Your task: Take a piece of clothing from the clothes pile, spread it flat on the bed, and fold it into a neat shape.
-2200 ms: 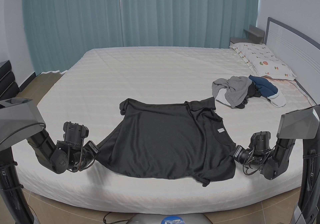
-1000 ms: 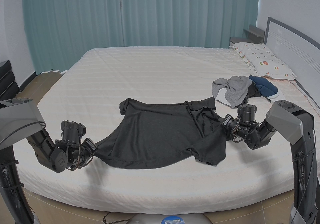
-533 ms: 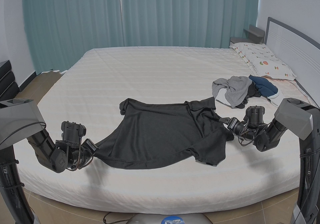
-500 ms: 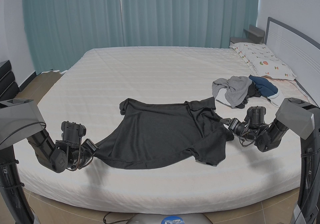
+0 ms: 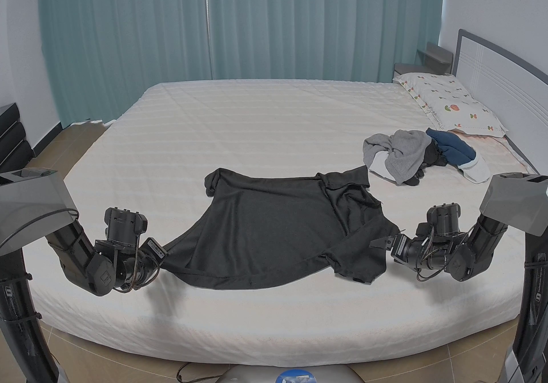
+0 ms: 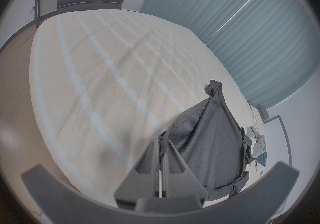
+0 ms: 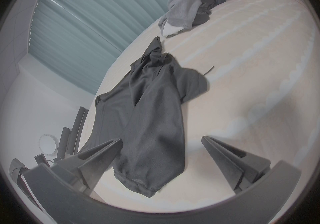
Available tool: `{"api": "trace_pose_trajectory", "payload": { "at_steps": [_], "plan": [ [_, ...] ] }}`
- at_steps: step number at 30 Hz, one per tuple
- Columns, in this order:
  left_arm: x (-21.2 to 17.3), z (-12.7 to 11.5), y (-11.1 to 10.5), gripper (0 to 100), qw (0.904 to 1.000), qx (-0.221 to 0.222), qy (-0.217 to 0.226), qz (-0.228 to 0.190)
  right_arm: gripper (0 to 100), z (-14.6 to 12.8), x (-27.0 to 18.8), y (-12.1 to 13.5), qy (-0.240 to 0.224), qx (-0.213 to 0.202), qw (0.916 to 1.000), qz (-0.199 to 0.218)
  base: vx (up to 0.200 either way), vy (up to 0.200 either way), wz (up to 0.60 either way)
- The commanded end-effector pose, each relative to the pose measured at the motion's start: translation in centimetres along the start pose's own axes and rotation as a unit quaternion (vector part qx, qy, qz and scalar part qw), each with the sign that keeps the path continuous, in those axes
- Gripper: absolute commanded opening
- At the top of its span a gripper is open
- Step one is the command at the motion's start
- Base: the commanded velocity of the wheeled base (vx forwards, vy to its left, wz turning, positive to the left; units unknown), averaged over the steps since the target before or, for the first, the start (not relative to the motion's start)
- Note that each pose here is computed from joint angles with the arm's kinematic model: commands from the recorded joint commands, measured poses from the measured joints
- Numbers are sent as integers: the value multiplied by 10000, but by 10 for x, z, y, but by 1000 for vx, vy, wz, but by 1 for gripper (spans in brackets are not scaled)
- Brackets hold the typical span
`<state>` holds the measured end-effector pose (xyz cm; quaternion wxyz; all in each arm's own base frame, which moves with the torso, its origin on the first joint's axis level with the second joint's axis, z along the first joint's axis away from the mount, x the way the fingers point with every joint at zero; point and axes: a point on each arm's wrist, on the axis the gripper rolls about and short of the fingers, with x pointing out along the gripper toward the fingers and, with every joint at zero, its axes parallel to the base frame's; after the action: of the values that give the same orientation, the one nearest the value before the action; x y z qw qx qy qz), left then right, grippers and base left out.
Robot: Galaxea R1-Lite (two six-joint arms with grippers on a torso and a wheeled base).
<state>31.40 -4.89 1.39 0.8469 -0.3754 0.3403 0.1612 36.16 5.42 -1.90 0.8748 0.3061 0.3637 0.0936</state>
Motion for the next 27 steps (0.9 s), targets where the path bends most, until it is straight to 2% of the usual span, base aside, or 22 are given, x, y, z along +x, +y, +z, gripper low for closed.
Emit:
{"api": "trace_pose_trajectory", "payload": {
  "at_steps": [1, 10, 11, 17, 27],
  "plan": [
    [0, 0, 0, 0, 10000, -2, -1, 1, 100, -9, 6, 4, 148, -51, 9999, 33, 0, 0, 0],
    [1, 0, 0, 0, 10000, -1, 4, 8, 100, -25, 16, 6, 380, -140, 9992, -14, 0, 0, 0],
    [1, 0, 0, 0, 10000, -1, 4, 8, 0, -24, 14, 5, 372, -140, 9992, -30, 0, 0, 0],
    [1, 0, 0, 0, 10000, -1, 4, 8, 0, -21, 6, 3, 334, -110, 9993, -87, 0, 0, 0],
    [-5, -8, 7, 0, 9997, 146, 145, 163, 0, -11, -50, -10, 289, -156, 9986, -420, 0, 0, 0]
  ]
}}
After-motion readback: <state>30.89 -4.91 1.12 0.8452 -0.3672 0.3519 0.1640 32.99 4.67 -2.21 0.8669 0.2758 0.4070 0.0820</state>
